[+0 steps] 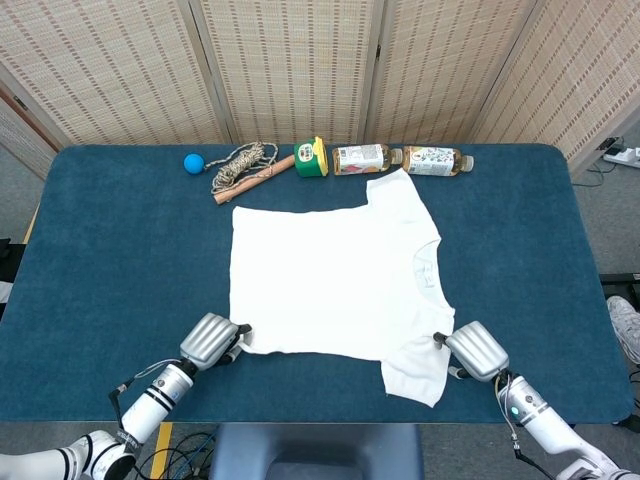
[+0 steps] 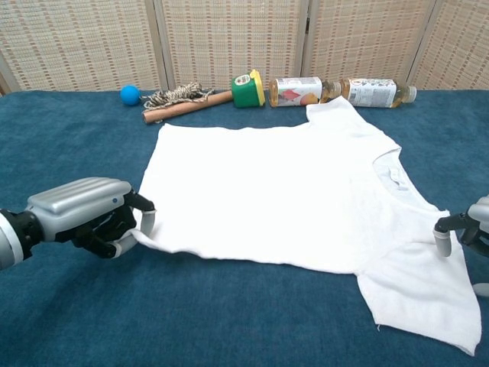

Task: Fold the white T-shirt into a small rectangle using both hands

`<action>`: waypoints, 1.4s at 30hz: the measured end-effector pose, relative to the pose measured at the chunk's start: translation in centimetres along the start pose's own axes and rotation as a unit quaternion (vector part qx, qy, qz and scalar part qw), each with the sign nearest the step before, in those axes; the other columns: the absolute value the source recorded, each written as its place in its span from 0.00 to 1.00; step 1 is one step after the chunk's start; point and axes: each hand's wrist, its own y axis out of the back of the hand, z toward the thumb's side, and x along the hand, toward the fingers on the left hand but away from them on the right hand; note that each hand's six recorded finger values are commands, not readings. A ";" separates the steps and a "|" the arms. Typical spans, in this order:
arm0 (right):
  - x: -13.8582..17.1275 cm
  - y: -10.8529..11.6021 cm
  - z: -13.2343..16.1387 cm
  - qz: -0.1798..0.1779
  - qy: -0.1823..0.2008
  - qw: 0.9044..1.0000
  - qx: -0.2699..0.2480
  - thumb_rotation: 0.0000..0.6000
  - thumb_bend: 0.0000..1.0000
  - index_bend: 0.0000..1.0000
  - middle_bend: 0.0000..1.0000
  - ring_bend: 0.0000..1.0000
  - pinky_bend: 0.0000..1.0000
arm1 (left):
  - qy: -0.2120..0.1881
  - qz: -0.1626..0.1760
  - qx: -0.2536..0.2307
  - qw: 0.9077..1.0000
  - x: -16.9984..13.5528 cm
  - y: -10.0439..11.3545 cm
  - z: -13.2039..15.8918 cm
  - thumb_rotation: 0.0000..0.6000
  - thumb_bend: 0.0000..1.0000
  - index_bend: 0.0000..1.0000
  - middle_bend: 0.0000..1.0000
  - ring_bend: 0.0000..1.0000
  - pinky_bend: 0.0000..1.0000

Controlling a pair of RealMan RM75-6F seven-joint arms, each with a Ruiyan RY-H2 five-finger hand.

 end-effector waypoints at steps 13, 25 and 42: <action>-0.8 -0.1 0.7 0.005 0.013 1.000 -0.003 1.00 0.34 0.52 0.89 0.93 0.98 | 0.002 0.001 -0.002 1.000 -0.2 0.0 -0.2 1.00 0.58 0.60 0.89 0.83 0.94; 0.1 -0.8 0.5 0.019 0.013 1.000 0.002 1.00 0.42 0.61 0.90 0.93 0.99 | -0.004 -0.001 -0.010 1.000 -0.7 0.0 0.1 1.00 0.58 0.60 0.89 0.83 0.94; -0.1 1.4 1.6 -0.026 0.024 0.999 -0.015 1.00 0.60 0.80 0.94 0.95 1.00 | 0.016 0.030 -0.050 0.998 -2.0 2.3 -1.7 1.00 0.58 0.60 0.89 0.83 0.94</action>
